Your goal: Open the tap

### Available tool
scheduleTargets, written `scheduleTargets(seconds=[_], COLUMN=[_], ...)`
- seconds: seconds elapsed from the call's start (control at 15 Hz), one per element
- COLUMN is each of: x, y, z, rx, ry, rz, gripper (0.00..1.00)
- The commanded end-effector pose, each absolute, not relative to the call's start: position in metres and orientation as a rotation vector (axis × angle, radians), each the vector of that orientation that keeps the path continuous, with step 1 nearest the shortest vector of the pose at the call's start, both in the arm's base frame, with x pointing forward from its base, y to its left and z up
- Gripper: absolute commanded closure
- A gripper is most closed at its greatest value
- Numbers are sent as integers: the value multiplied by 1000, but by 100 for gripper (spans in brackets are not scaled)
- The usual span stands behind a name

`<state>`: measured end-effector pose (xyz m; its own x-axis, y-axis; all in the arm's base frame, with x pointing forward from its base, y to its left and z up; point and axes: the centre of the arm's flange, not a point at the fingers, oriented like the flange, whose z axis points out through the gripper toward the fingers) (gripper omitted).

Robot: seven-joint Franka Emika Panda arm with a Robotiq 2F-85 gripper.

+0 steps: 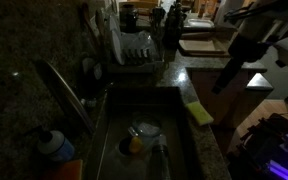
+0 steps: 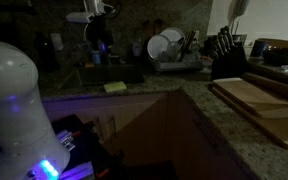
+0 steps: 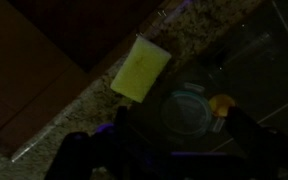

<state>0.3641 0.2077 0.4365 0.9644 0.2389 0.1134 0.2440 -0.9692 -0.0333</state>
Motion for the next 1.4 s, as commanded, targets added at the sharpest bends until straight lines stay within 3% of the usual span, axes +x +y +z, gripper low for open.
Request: scheduleTargets(seconds=[0.0,0.27,0.33,0.4,0.67,0.87,1.33], x=[422,463,469,430,436,470,538], y=[273,348,358,325,330,333,428], z=[401,393,395,404,402,383,378], rx=[-3093,-3056,-3021,-3047,-3043,-3025,-2694], ry=[-641,-846,-858,-833,-820,-769,-1102], rz=[-313,-687,-712,-647,-649,-611,-851], gripper=[0,0,0,0,0,0,0])
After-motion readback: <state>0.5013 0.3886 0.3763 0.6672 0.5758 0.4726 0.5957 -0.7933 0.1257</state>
